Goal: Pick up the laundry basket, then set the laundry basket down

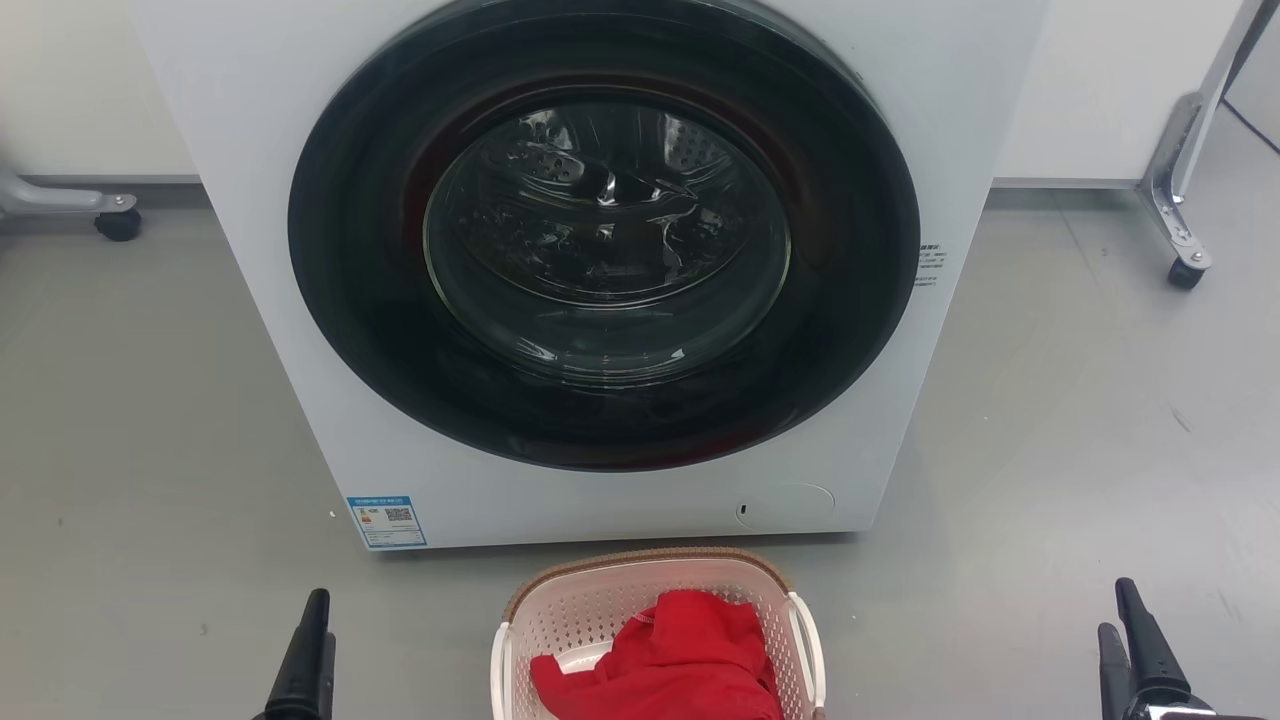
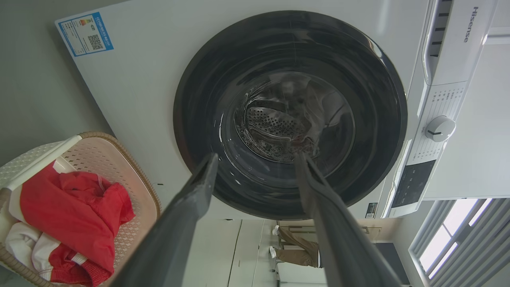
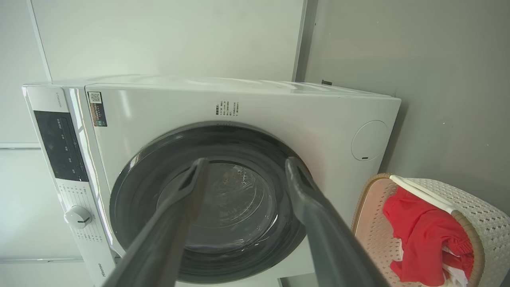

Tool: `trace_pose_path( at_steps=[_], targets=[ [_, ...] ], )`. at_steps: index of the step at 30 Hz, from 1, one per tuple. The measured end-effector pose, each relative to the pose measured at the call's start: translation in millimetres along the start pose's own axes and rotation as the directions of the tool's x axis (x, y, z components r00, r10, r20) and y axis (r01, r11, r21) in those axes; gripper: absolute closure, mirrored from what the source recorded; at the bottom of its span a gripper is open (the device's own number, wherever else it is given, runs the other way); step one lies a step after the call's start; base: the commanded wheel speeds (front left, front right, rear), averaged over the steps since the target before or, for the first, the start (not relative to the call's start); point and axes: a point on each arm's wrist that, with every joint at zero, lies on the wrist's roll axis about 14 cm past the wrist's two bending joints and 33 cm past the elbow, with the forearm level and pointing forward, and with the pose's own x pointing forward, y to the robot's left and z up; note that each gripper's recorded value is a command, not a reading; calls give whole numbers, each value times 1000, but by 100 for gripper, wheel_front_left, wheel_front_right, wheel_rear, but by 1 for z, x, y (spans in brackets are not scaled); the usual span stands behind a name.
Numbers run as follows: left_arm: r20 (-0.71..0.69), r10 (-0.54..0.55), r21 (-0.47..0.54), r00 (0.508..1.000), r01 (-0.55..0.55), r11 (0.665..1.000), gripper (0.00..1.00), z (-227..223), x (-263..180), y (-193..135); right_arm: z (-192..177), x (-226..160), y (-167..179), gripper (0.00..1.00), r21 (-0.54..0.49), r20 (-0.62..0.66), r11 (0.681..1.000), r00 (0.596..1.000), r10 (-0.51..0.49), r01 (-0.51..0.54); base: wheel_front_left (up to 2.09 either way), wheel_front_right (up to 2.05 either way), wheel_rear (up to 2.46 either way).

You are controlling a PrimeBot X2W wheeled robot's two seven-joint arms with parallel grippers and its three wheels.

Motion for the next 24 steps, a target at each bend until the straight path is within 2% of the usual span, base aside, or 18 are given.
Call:
trace_pose_path(
  at_steps=[7, 14, 19, 24],
  targets=[
    [-11, -16, 105, 1000, 17, 994, 0, -4, 2, -6, 0, 1, 6, 0, -107, -3, 994, 1000, 15, -15, 0, 0, 0],
    [-17, -33, 239, 999, 36, 970, 0, -6, 6, -16, -2, 3, 10, 0, -242, -19, 970, 999, 26, -30, 0, 0, 0],
    [-26, -40, 334, 999, 46, 942, 0, -10, 6, -20, -5, 3, 13, 0, -357, -36, 933, 999, 31, -42, 0, 0, 0],
    [-41, -47, 444, 998, 61, 894, 0, -14, 7, -25, -8, 3, 16, 0, -461, -53, 886, 998, 33, -54, 0, 0, 0]
  ],
)
